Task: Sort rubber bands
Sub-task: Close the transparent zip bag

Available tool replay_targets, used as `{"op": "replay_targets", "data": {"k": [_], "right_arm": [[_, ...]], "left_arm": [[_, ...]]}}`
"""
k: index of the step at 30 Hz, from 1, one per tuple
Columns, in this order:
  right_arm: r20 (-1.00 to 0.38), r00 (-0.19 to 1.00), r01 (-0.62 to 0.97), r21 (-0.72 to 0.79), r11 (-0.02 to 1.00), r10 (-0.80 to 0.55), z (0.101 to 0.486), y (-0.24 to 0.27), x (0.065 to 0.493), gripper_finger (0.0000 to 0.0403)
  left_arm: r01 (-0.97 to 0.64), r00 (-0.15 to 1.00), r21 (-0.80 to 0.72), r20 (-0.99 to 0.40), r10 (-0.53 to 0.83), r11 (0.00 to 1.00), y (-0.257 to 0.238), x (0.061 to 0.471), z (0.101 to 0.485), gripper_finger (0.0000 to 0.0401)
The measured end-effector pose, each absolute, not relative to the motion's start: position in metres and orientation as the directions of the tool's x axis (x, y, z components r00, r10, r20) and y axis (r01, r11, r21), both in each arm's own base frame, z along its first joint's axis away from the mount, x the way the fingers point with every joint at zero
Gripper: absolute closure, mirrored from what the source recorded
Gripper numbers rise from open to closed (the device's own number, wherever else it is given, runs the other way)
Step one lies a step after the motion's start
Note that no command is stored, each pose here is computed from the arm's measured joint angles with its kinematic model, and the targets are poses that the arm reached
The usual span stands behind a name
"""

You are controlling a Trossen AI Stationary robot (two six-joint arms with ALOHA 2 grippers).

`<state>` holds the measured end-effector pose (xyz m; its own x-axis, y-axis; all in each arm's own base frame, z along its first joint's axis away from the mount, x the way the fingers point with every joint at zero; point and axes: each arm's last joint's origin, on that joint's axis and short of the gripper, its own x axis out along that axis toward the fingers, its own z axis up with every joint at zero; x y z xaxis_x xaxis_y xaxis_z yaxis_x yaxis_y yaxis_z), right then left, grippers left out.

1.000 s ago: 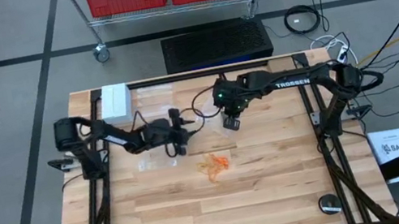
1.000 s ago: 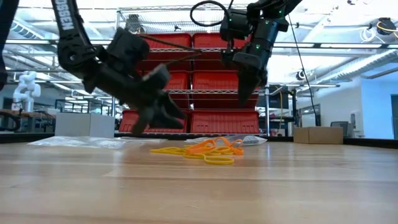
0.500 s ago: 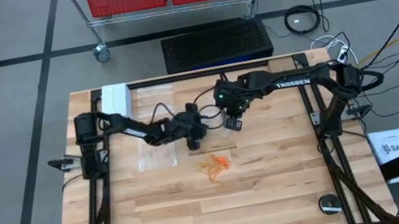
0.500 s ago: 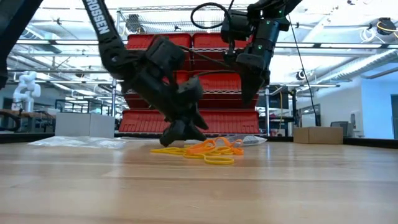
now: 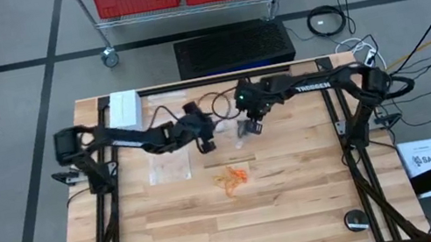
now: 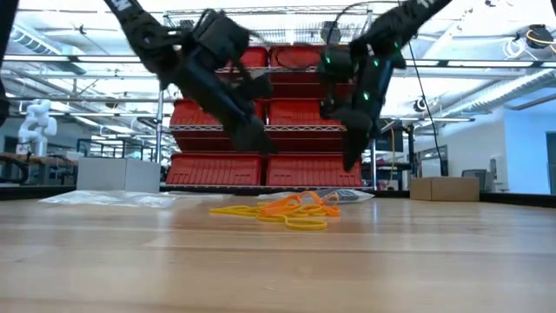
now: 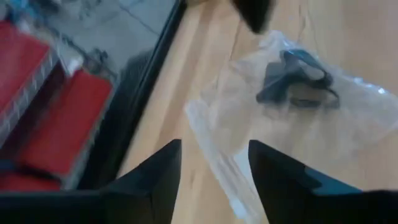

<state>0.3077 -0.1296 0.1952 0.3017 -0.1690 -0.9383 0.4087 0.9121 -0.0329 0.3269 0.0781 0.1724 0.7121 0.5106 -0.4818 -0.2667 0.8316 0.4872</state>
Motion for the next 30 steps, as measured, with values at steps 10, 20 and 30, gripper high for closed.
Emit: {"op": "replay_targets", "data": {"k": [10, 20, 30], "right_arm": [[-0.954, 0.266, 0.569, 0.041, 0.822, -0.137, 0.138, -0.108, 0.283, 0.0403], [-0.899, 0.426, 0.502, 0.140, 0.853, -0.103, 0.148, -0.052, 0.313, 0.0403], [-0.794, 0.543, 0.416, -0.028, 0.909, -0.273, 0.172, -0.065, 0.335, 0.0403]], "left_arm": [[-0.498, 0.774, 0.033, -0.434, 0.461, 0.867, 0.096, 0.260, 0.154, 0.0281], [-0.316, 0.931, -0.543, -0.334, 0.146, 0.778, 0.106, 0.243, 0.153, 0.0336], [-0.229, 0.948, -0.614, -0.317, 0.029, 0.755, 0.108, 0.240, 0.154, 0.0337]]}}
